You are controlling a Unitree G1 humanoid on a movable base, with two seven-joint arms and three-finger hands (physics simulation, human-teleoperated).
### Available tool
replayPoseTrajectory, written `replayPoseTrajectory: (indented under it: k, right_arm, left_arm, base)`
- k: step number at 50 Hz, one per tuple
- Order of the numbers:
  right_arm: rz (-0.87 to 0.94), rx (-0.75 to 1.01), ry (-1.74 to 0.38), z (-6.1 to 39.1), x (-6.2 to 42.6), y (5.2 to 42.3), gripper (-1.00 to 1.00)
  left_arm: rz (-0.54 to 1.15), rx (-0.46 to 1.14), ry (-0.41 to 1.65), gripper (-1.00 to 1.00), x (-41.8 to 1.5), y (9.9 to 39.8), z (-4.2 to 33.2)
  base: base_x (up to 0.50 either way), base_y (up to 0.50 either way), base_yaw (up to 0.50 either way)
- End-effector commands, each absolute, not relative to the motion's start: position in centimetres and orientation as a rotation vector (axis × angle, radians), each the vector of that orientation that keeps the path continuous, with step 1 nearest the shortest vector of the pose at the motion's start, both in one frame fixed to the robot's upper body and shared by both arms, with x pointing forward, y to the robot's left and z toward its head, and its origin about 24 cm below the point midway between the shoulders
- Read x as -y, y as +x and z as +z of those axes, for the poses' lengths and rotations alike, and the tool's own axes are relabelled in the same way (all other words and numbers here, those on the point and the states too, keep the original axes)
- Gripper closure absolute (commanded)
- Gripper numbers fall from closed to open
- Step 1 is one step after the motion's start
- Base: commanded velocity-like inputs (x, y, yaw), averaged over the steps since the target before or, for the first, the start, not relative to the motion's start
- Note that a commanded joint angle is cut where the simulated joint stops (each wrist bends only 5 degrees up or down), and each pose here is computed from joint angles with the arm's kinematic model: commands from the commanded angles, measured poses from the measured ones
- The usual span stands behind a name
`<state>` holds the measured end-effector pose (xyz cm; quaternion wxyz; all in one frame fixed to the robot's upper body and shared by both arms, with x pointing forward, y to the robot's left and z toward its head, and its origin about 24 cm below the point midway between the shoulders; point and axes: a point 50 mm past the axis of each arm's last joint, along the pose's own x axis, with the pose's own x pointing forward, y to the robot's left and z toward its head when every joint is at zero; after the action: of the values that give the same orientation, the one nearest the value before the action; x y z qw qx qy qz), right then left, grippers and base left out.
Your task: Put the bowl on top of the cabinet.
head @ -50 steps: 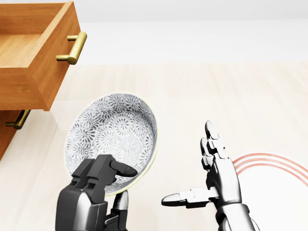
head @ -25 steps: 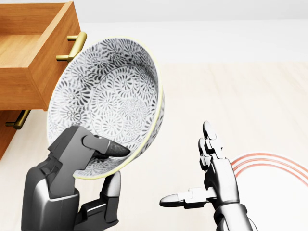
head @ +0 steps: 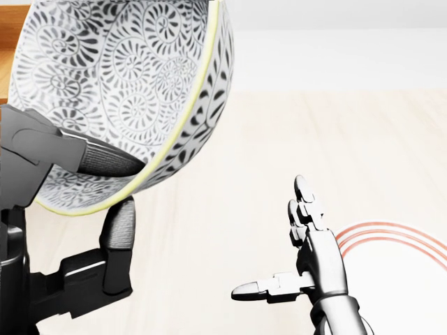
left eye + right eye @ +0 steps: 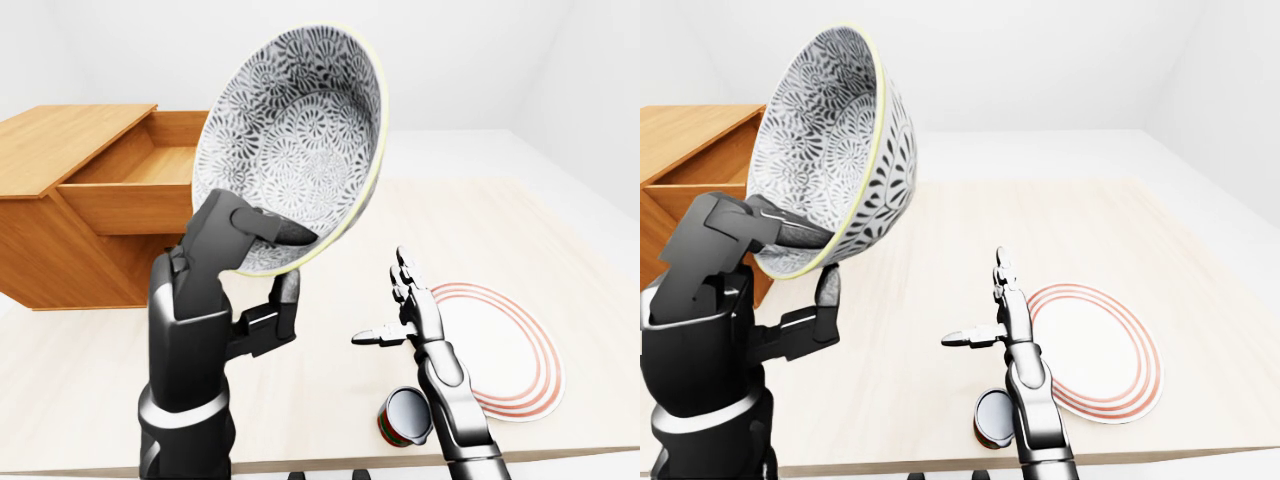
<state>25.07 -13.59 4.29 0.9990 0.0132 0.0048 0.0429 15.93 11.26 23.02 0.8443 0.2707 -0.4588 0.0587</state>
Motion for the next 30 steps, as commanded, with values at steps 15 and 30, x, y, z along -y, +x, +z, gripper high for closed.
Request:
replayPoseTrajectory:
  k: [15, 30]
  right_arm:
    - [0.087, -0.007, 0.027, 4.3, 13.6, 25.0, -1.0]
    - [0.086, -0.004, 0.031, 4.5, 13.7, 24.9, -1.0]
  left_arm:
    - [0.306, 1.146, 0.603, 0.95, -16.8, 17.5, 29.2]
    - [0.42, 1.205, 0.624, 0.95, -20.7, 19.3, 32.9]
  base:
    - [0.0, 0.0, 0.0]
    - [0.0, 0.0, 0.0]
